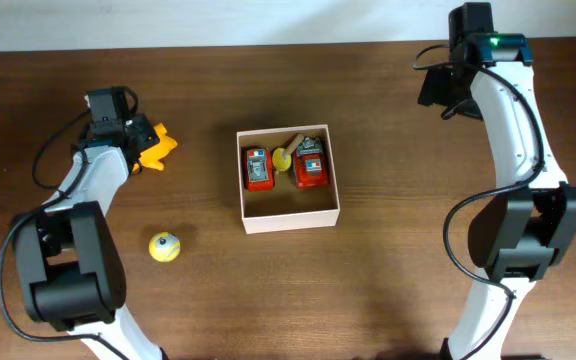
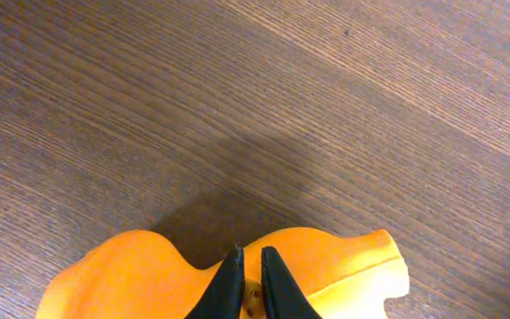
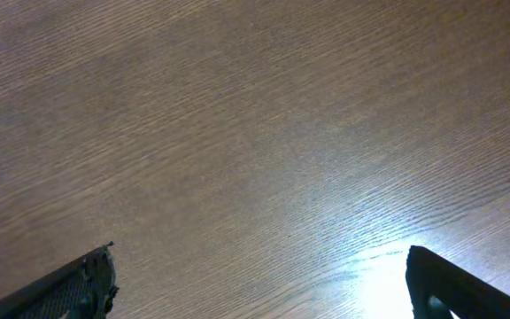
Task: Pack container
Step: 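Lift the airplane and carry it right into the box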
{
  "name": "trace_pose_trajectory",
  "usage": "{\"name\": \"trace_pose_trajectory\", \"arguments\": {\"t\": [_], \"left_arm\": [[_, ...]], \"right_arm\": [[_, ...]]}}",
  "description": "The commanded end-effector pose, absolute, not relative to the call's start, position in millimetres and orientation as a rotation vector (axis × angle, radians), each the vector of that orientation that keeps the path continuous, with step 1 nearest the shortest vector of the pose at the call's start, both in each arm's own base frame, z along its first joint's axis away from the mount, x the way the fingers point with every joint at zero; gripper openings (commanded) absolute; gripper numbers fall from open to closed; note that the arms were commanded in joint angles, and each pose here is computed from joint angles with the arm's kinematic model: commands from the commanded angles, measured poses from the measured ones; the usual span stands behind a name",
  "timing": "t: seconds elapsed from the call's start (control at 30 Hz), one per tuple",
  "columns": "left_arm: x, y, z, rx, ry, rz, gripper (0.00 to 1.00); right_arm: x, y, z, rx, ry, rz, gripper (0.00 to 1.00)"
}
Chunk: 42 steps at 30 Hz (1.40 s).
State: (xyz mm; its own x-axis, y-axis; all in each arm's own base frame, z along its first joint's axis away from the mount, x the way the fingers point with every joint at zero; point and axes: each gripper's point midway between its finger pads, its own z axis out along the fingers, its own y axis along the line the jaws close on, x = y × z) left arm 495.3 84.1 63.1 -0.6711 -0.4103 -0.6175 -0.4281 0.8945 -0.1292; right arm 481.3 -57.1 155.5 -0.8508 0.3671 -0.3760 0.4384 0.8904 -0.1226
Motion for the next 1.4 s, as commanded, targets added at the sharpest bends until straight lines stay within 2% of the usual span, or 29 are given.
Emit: {"name": "trace_pose_trajectory", "arguments": {"t": [0.0,0.3,0.47,0.67,0.87,1.07,1.37], "left_arm": [[499,78,106,-0.538,2.318,0.001,0.07],[472,58,200,-0.377,2.221,0.017,0.07],[453,28,231,-0.307,2.206,-0.019,0.07],[434,-37,253,-0.143,2.203,-0.104,0.07],[419,-112,253,0.044,2.213,-0.190,0.07],[406,-159,245,0.130,2.221,-0.173,0.07],[388,-227,189,0.176,2.355,-0.251,0.07]], "right_arm": [[481,-60,154,0.609,2.711,-0.303,0.99],[481,-60,154,0.609,2.711,-0.303,0.99],[481,-60,154,0.609,2.711,-0.303,0.99],[481,-60,154,0.609,2.711,-0.303,0.99],[481,-60,154,0.609,2.711,-0.303,0.99],[481,-60,154,0.609,2.711,-0.303,0.98],[481,-60,154,0.609,2.711,-0.303,0.99]]}}
